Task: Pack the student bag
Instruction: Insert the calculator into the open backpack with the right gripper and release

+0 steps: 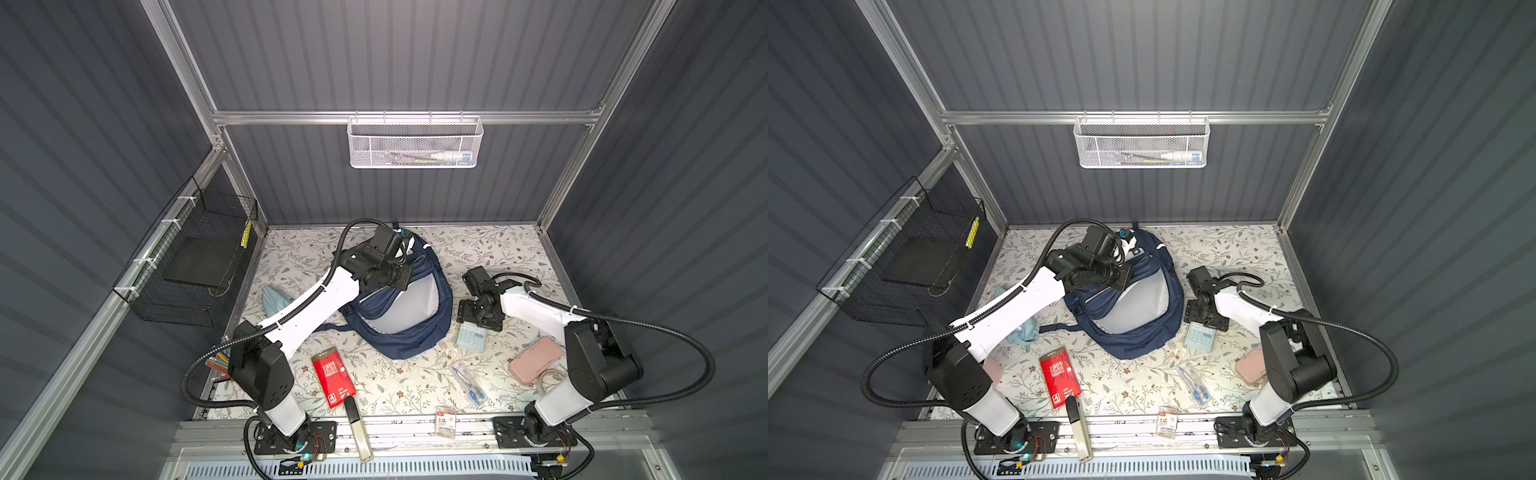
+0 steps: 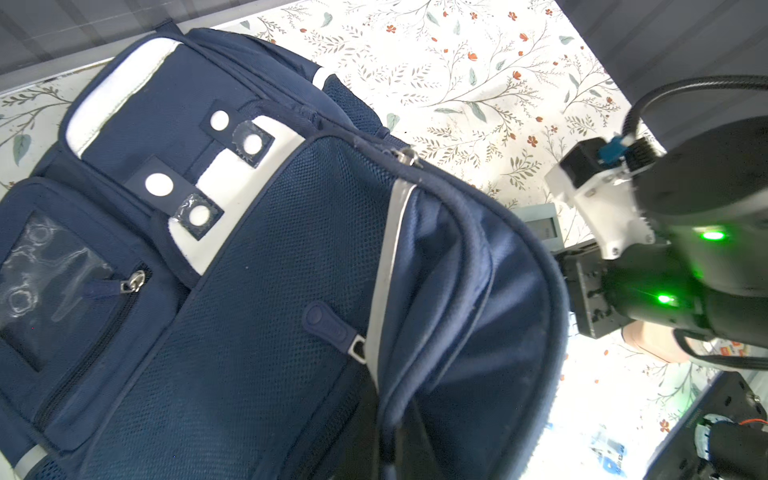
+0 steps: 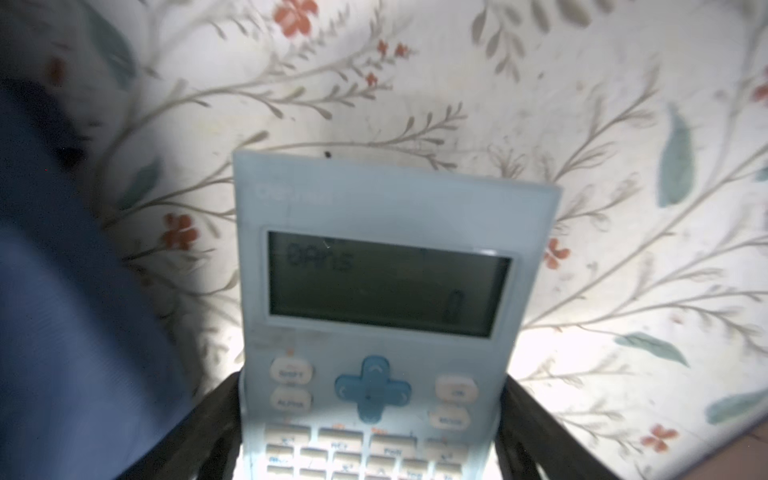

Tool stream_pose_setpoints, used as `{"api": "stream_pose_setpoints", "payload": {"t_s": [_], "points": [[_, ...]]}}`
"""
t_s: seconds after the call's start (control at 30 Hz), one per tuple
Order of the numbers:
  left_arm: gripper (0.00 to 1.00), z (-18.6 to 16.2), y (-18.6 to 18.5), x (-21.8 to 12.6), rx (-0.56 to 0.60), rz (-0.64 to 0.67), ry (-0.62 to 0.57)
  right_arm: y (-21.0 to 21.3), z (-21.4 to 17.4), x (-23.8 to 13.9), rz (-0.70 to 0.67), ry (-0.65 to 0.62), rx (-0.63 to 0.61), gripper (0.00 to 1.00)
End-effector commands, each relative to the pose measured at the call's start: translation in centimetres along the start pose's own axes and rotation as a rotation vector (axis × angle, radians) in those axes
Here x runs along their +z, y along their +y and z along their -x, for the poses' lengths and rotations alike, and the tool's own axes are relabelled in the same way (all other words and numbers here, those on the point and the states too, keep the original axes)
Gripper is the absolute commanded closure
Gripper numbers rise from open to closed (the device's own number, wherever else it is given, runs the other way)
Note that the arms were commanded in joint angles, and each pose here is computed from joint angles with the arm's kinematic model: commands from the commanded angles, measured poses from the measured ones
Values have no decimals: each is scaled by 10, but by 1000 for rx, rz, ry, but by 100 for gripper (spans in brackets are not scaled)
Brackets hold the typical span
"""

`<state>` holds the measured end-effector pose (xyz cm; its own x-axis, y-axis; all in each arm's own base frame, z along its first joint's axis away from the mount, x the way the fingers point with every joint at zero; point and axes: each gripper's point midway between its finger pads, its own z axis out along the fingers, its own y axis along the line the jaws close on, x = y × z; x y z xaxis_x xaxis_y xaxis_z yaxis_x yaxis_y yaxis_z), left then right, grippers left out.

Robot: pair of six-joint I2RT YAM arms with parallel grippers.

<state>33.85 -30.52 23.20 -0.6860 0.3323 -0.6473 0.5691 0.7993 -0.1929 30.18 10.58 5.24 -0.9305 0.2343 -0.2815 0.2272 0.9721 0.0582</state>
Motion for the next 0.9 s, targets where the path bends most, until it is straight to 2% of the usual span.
{"api": "stream_pose_setpoints", "payload": {"t_s": [0.0, 0.07, 0.17, 0.3, 0.37, 0.47, 0.53, 0.6, 0.7, 0.87], "points": [[100, 16, -7, -15, -32, -48, -42, 2, 2, -12, 34, -32, -13, 29], [100, 17, -2, -16, -38, -29, -46, 5, 2, -21, 61, -39, -7, 29], [100, 18, -4, -15, -44, -39, -44, 28, 5, -46, 185, -72, -4, 29], [100, 37, -12, -22, -61, -71, -84, 88, 18, -84, 425, -142, 28, 28], [100, 50, -14, -28, -65, -81, -107, 116, 26, -92, 477, -166, 22, 28], [100, 68, -18, -36, -91, -135, -141, 155, 40, -87, 497, -143, -7, 27], [100, 79, -21, -43, -105, -165, -173, 184, 51, -75, 575, -115, 24, 27], [100, 86, -21, -49, -105, -161, -192, 206, 61, -67, 596, -111, 34, 26], [100, 89, -21, -52, -104, -159, -194, 231, 77, -59, 584, -123, 41, 24], [100, 85, -23, -47, -139, -200, -189, 252, 97, -44, 615, -145, 145, 17]]}}
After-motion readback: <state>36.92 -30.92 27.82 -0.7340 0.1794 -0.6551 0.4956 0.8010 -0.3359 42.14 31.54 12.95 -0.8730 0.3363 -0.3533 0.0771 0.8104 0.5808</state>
